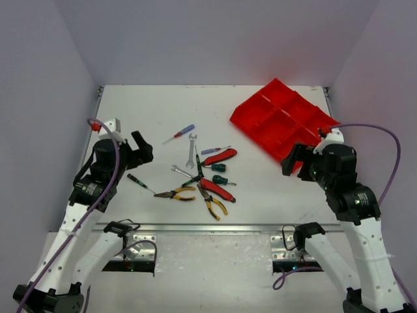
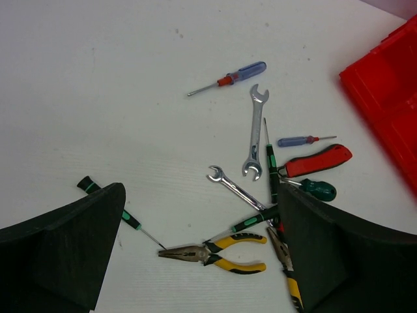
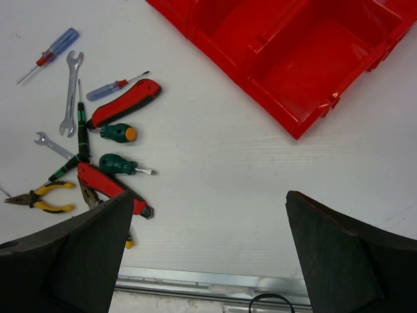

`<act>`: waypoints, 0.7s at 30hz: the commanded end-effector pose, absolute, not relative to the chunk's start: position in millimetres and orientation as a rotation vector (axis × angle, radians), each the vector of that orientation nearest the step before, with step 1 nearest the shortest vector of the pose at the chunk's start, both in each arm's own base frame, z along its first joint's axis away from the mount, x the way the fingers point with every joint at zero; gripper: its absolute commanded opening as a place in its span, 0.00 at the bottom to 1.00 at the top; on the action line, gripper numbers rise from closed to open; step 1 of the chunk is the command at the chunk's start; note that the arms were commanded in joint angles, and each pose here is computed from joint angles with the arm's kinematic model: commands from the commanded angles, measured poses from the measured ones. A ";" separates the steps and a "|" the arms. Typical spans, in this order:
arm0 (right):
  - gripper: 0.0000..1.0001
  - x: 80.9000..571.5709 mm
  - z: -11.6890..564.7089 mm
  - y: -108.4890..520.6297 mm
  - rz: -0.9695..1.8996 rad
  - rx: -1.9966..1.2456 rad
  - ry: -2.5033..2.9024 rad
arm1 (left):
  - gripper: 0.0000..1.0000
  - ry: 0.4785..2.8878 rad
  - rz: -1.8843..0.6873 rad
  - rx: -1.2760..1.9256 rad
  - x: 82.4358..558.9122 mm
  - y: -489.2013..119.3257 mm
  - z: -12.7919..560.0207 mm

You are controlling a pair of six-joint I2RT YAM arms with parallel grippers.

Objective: Sort the tools into containers

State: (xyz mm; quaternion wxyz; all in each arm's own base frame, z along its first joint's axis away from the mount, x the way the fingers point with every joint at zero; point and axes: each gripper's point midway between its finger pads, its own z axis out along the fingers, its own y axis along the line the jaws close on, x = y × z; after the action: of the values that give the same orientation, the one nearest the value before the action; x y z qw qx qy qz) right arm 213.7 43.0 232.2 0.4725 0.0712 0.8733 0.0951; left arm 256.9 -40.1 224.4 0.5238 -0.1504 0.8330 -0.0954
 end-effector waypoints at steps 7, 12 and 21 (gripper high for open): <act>0.99 213.5 254.7 115.4 0.689 -0.095 1.982 | 1.00 1.907 -0.661 -0.095 331.7 -129.0 291.8; 0.99 213.2 259.5 112.3 0.663 -0.095 2.016 | 1.00 2.168 -0.459 0.113 410.2 -134.3 251.1; 0.99 199.0 265.6 114.2 0.684 -0.143 1.946 | 0.99 2.496 -0.117 0.330 498.2 -112.2 127.6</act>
State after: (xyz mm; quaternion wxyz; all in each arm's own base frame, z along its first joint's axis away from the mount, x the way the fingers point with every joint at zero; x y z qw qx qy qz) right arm 199.4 110.5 250.6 0.4926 -0.0356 0.8243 0.2768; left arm 505.5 -130.9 161.1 0.3695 0.0621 0.9215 -0.1022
